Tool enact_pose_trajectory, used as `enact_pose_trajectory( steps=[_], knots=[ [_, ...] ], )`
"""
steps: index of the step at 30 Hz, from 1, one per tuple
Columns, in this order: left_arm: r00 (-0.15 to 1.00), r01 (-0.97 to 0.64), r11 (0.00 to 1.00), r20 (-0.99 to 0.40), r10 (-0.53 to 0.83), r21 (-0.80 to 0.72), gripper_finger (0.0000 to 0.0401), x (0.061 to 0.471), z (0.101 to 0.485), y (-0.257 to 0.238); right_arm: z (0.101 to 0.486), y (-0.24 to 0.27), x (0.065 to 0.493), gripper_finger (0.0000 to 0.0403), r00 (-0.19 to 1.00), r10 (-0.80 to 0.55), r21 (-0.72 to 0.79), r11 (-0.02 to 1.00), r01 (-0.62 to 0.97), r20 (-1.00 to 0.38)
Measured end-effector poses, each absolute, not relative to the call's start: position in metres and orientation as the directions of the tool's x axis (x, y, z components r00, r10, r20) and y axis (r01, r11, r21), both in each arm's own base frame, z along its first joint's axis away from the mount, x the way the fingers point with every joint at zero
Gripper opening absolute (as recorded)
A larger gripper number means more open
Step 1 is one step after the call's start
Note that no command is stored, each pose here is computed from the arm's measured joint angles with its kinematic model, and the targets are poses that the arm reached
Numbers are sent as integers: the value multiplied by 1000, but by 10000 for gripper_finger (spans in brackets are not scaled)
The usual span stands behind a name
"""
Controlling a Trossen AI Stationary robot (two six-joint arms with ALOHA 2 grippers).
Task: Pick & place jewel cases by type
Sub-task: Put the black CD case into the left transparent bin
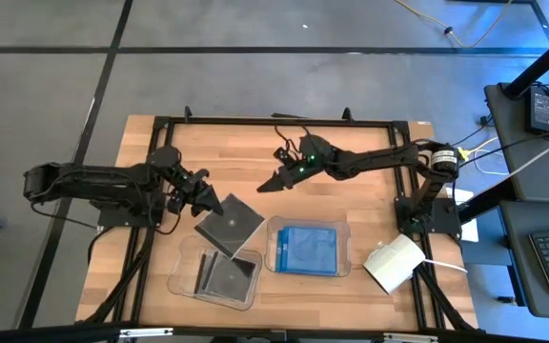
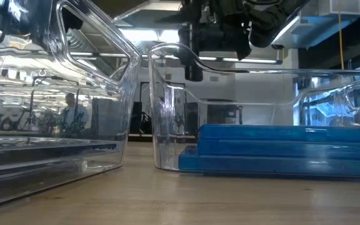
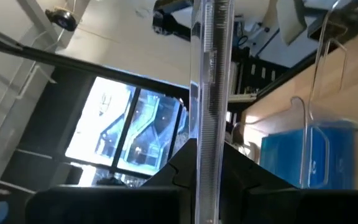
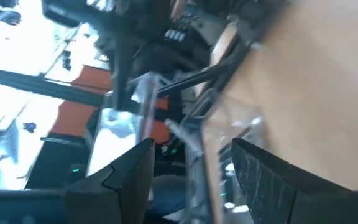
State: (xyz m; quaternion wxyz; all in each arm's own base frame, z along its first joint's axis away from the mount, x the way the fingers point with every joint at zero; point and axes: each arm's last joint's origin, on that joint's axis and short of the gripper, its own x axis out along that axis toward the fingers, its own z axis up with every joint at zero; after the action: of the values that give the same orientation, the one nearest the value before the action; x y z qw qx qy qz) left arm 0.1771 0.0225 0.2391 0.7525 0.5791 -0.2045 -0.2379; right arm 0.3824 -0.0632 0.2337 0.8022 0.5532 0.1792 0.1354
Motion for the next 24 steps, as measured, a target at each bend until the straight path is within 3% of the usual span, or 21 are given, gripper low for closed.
enact_pose_trajectory(
  steps=[9, 24],
  knots=[
    [804, 151, 210, 4, -595, 966, 27, 183, 231, 31, 238, -46, 389, 218, 869, 493, 934, 328, -143, -40],
    [822, 94, 183, 27, -569, 979, 30, 185, 233, 32, 234, -30, 391, 218, 873, 483, 930, 349, -115, -73]
  ],
)
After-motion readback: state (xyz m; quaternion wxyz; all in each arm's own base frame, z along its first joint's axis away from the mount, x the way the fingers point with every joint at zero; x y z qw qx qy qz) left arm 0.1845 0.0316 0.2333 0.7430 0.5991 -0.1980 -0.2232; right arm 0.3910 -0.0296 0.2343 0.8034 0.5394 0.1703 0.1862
